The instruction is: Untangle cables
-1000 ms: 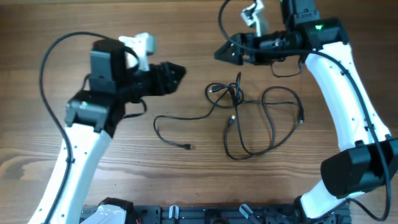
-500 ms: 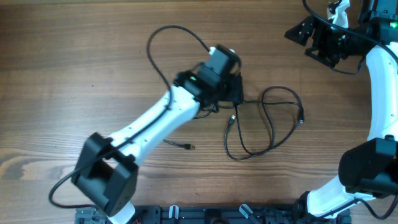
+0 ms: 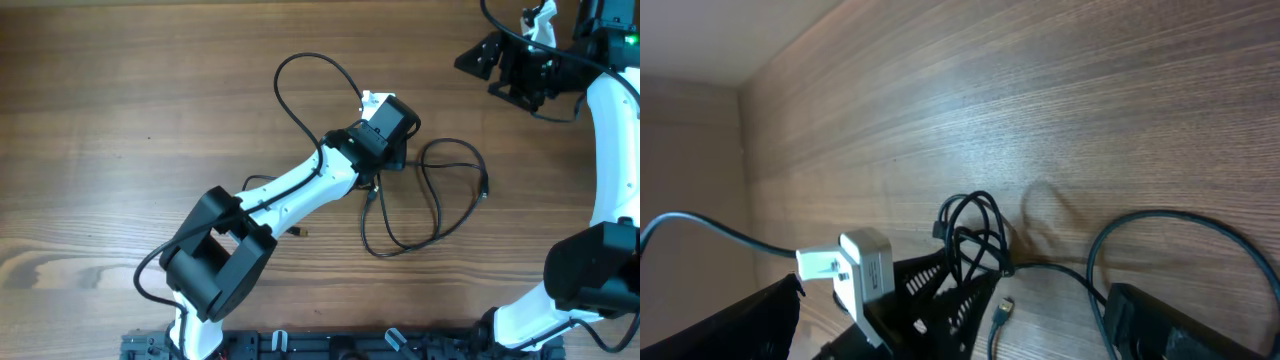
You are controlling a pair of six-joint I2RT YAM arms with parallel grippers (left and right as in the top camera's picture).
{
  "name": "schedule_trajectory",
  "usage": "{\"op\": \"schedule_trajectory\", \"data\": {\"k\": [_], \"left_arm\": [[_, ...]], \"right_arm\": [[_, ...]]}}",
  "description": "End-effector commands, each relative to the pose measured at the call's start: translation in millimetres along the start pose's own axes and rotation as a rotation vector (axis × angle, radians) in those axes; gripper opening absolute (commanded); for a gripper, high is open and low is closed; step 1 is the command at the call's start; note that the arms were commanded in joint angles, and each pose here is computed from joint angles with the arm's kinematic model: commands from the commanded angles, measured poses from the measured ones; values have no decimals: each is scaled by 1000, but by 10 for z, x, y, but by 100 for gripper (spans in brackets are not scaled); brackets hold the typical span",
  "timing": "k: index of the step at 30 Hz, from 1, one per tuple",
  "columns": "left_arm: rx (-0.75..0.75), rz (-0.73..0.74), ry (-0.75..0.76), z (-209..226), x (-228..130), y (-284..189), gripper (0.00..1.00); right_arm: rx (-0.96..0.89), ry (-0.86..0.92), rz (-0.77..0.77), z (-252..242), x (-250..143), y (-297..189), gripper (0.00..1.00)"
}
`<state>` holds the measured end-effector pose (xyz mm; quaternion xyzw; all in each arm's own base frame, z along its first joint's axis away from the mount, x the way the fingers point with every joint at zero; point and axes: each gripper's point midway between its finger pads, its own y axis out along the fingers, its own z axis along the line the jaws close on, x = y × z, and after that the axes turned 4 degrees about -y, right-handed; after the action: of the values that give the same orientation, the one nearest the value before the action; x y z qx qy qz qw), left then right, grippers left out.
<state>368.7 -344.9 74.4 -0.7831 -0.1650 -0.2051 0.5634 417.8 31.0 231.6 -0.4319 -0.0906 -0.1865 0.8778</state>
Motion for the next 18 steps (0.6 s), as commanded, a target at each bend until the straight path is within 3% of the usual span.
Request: {"op": "schedule_trajectory", "data": {"k": [1,3,4,7,12,14,18], "left_arm": [[32,-4,0,55,4,92,51],[49,16,4,100,-54,128,34],[61,28,4,136,-75,126,20],[62,14,-14,188,35,-4,6],[-9,-56,-75,225,440,-556,4],[-123,-45,-106,184,579,-943,4],[-502,33,9,16,690,-1695,4]], "right_arm": [[-11,-59,-17,72,4,-77,100],[-10,-58,-16,72,2,-76,100],[-10,-56,-13,73,-5,-75,100],[-10,-51,1,82,-42,-67,100],[24,-94,42,225,-145,2,100],[164,-196,84,561,-273,59,100],[335,-353,166,1142,-576,219,99]]}}
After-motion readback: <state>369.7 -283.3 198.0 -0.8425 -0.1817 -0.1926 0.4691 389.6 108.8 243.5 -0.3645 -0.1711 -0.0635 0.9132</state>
